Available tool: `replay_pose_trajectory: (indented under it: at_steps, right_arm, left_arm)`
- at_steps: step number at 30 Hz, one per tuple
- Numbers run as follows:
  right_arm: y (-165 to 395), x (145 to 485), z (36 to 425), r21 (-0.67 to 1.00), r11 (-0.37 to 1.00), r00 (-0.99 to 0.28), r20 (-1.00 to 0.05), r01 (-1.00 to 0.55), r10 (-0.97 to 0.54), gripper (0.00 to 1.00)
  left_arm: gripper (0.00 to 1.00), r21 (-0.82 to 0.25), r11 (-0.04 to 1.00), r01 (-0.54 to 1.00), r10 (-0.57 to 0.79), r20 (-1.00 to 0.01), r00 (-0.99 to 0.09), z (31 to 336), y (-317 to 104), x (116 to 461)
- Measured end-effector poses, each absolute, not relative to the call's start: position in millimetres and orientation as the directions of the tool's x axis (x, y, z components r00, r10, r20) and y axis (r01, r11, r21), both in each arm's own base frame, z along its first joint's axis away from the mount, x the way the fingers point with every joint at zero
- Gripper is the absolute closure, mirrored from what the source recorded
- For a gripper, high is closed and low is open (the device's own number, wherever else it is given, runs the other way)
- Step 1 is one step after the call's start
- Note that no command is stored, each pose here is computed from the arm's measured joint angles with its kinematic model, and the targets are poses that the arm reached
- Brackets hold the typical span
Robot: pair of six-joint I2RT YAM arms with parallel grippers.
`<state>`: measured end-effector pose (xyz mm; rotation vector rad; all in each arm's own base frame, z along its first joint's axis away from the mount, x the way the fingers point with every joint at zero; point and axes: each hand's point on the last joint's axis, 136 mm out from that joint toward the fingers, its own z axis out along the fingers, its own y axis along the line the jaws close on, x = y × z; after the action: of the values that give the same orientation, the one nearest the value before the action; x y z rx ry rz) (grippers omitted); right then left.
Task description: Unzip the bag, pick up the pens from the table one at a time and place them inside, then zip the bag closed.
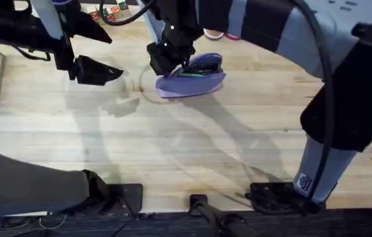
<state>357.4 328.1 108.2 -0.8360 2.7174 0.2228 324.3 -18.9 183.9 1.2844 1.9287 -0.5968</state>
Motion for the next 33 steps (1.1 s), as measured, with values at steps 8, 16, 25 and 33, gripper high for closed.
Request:
replay_pose_trajectory:
  at_steps: [8, 16, 25, 33]
  right_arm:
    - [329.9, 361.7, 115.8, 0.058, 0.821, -0.786, -0.336, -0.568, -0.520, 0.971]
    - [336.8, 369.4, 139.0, 0.065, 0.819, -0.772, -0.384, -0.570, -0.507, 0.971]
    - [332.7, 364.9, 144.1, 0.063, 0.819, -0.775, -0.375, -0.570, -0.510, 0.971]
    - [320.3, 369.1, 198.6, 0.018, 0.835, -0.732, -0.490, -0.550, -0.472, 0.971]
  left_arm:
    - [0.008, 0.017, 0.393, 0.919, 0.580, -0.781, -0.233, 183.9, -18.9, 324.3]
    - [0.008, 0.017, 0.393, 0.919, 0.580, -0.781, -0.233, 183.9, -18.9, 324.3]
    - [0.007, 0.010, 0.393, 0.919, 0.578, -0.781, -0.239, 183.8, -19.3, 323.1]
    - [0.007, 0.009, 0.393, 0.919, 0.577, -0.781, -0.239, 183.9, -19.4, 323.0]
